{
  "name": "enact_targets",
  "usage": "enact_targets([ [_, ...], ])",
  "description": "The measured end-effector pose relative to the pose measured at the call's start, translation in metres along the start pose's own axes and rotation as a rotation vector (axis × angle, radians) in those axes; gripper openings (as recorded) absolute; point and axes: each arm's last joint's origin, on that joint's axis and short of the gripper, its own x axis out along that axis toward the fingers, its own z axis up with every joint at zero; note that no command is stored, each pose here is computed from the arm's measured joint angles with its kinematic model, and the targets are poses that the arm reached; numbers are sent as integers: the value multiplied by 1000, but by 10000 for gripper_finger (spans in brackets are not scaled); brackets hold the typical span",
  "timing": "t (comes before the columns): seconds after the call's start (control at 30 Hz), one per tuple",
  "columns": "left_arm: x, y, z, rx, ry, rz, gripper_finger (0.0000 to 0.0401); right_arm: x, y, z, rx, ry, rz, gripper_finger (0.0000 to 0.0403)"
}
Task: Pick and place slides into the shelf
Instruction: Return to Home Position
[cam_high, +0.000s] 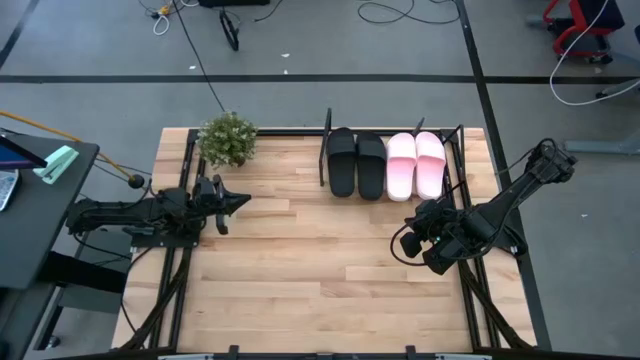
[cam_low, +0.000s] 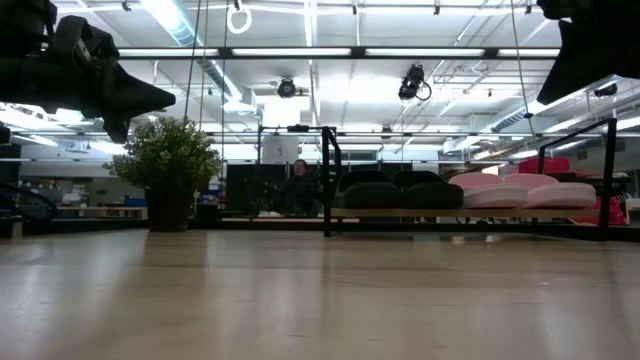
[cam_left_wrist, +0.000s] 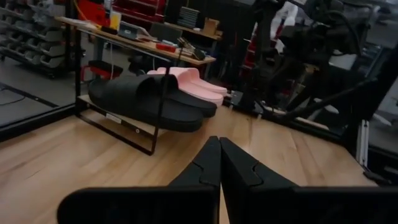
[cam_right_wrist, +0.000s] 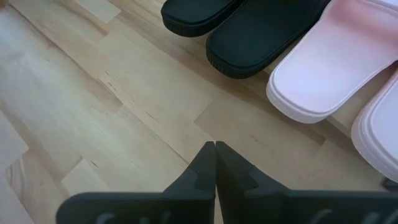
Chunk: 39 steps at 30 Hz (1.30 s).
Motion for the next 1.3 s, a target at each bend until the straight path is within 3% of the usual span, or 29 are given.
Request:
enact_targets([
  [0.57, -1, -6, -7, 167, 101, -236, 7, 0, 0, 0, 19, 0, 0, 8],
  [0.97, -1, -6, -7, 223, 101, -244, 7, 0, 0, -2, 42, 41, 5, 8],
  [1.17, -1, -6, -6, 223, 78, -251, 42, -2, -5, -10, 12, -95, 24, 3],
  [1.3, -1, -7, -3, 220, 52, -259, 57, 14, -24, -30, 73, -196, 59, 2],
])
